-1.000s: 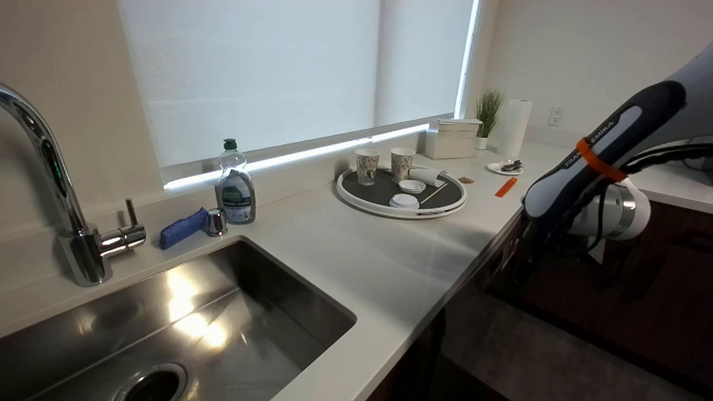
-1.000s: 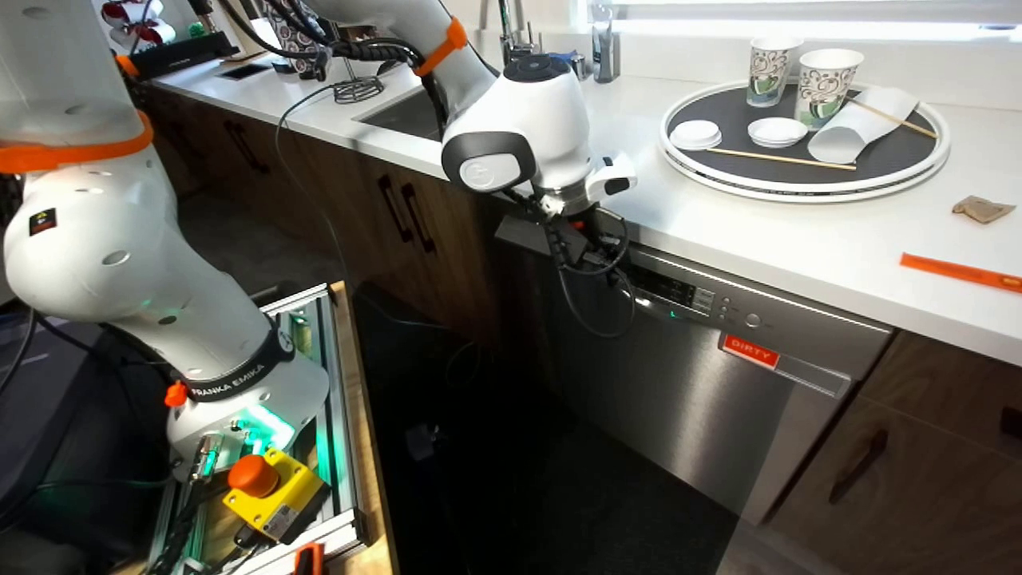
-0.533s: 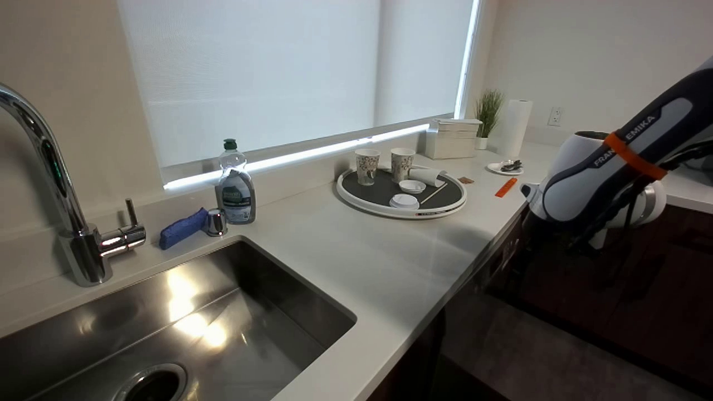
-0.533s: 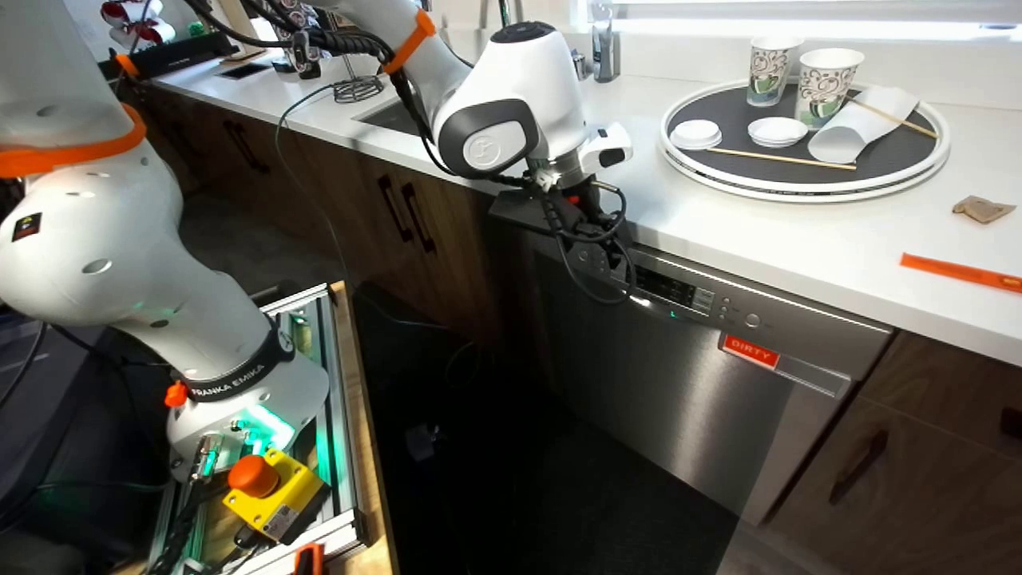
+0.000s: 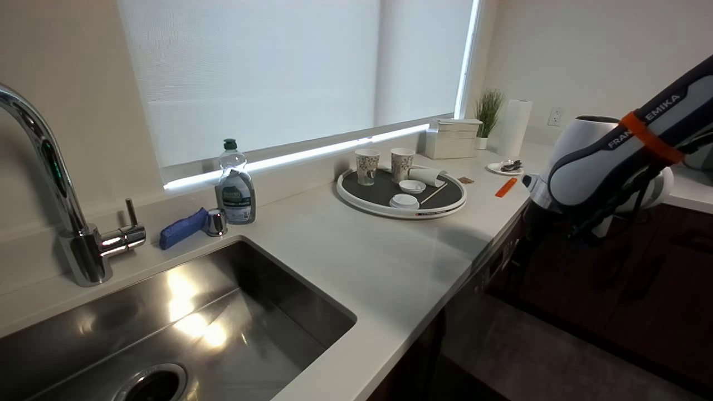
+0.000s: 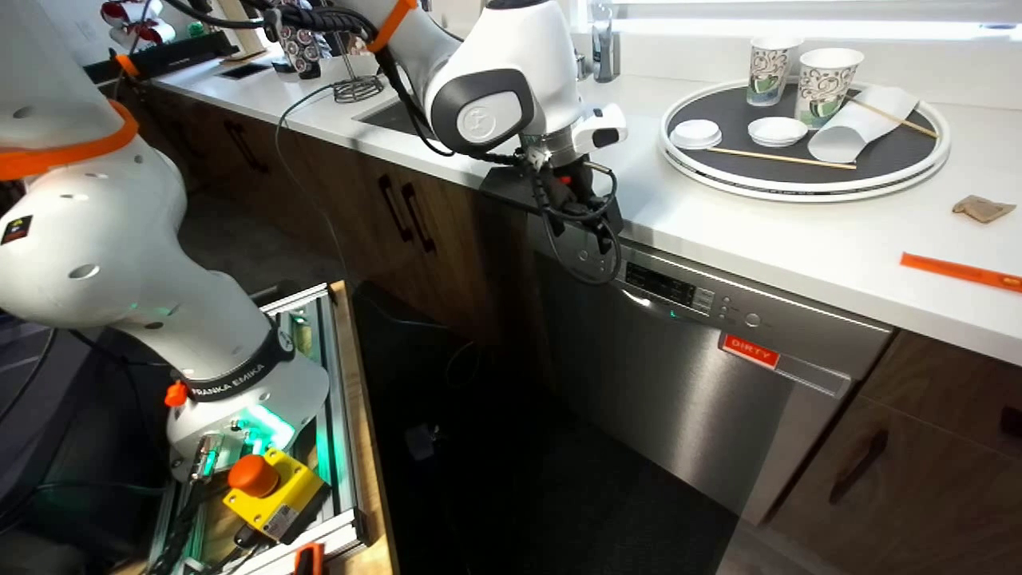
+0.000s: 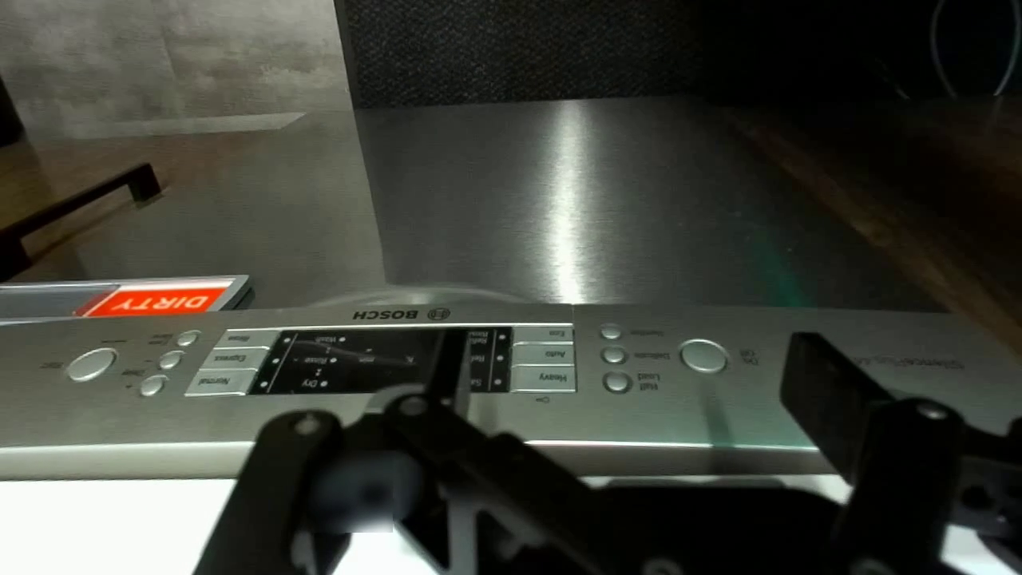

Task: Press one of the buttons on the left side of the dishwasher

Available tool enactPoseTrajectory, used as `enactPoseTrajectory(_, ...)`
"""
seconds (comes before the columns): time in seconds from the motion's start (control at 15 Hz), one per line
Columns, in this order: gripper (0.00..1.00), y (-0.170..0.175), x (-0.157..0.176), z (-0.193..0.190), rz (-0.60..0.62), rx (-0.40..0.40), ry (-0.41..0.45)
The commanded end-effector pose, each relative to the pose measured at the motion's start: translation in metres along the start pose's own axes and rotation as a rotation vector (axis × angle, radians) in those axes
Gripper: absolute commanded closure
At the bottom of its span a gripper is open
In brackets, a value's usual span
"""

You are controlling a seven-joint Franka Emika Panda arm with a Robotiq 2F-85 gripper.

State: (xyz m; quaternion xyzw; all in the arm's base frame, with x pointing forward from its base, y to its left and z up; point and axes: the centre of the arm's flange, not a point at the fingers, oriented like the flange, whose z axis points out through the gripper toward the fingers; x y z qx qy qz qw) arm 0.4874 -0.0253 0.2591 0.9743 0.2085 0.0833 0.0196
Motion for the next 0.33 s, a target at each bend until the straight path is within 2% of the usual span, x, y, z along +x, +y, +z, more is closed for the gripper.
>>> enactPoseTrajectory(0.0,0.00,-0.0004,-0.0001,-0.0015,0.003,0.002,-0.003)
enactPoseTrajectory(0.27,0.00,-0.0003,0.0009,-0.0029,0.003,0.002,-0.001)
